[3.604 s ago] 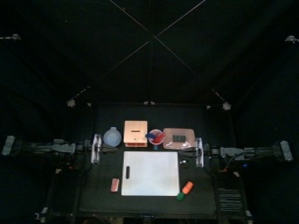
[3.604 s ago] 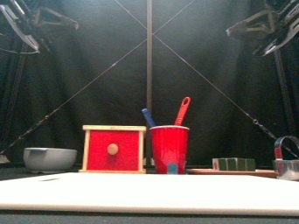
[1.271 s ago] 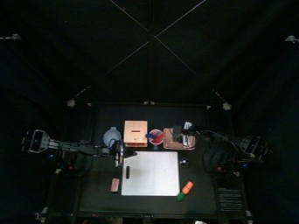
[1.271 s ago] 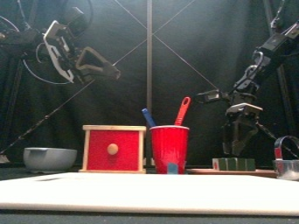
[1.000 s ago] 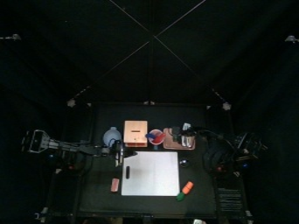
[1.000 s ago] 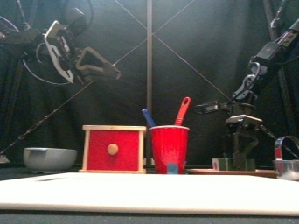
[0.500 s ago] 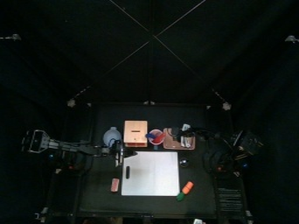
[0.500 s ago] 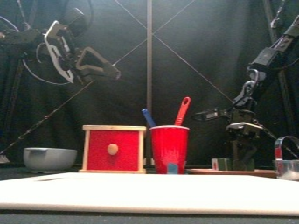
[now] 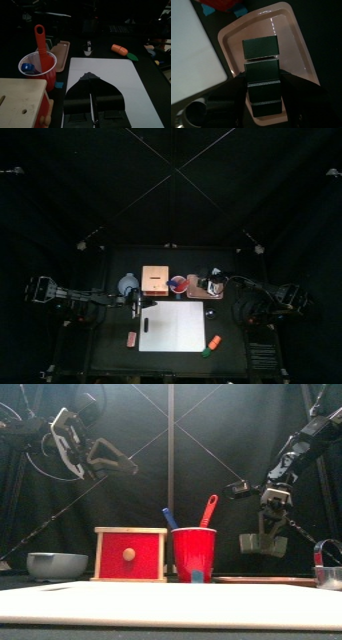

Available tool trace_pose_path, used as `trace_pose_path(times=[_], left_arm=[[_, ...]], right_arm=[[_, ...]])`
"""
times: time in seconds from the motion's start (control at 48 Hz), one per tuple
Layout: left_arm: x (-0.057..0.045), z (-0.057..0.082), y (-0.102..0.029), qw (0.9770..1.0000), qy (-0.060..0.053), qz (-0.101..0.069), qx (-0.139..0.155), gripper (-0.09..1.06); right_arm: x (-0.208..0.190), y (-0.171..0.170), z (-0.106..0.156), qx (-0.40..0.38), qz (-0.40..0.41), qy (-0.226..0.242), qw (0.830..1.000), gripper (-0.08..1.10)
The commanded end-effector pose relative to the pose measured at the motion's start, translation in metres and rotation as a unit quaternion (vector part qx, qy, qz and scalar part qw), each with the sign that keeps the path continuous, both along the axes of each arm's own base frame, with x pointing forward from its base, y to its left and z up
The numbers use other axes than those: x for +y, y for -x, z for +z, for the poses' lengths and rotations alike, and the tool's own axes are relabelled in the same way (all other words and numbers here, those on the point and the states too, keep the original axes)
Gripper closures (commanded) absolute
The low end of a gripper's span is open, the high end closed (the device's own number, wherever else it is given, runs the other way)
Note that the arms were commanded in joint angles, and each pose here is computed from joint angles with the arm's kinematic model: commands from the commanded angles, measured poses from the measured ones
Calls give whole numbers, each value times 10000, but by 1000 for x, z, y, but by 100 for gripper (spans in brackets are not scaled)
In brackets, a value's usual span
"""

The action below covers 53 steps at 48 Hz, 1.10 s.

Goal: Place sushi on board then cut the sushi with the knife then place the pieces on the plate
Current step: Place the sushi on the board

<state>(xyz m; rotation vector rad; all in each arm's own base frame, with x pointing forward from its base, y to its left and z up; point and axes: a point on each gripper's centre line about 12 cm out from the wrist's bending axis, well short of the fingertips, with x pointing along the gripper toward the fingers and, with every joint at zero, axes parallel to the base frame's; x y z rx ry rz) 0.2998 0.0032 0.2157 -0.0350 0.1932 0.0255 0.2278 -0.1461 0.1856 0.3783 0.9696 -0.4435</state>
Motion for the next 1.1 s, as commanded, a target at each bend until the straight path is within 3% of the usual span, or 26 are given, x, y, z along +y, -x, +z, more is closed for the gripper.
trace_pose_path(times=[0.021,0.208,0.583,0.854,1.104], left_arm=[[1,5,-2,9999,4,14,-100,100],[1,4,-2,10000,11,19,-84,100],[1,-6,5,9999,74,61,69,100],[1,-8,6,9999,74,69,92,100],[1,-8,8,9999,62,53,115,100]], right_arm=[[17,-5,21,-277,-79,64,9996,38],[56,-19,31,-520,-396,-354,9972,38],[123,-42,25,-683,-1282,-1122,9830,38],[161,-74,14,-636,-2126,-1203,9676,38],[191,-106,8,-570,-3065,-1286,9414,38]])
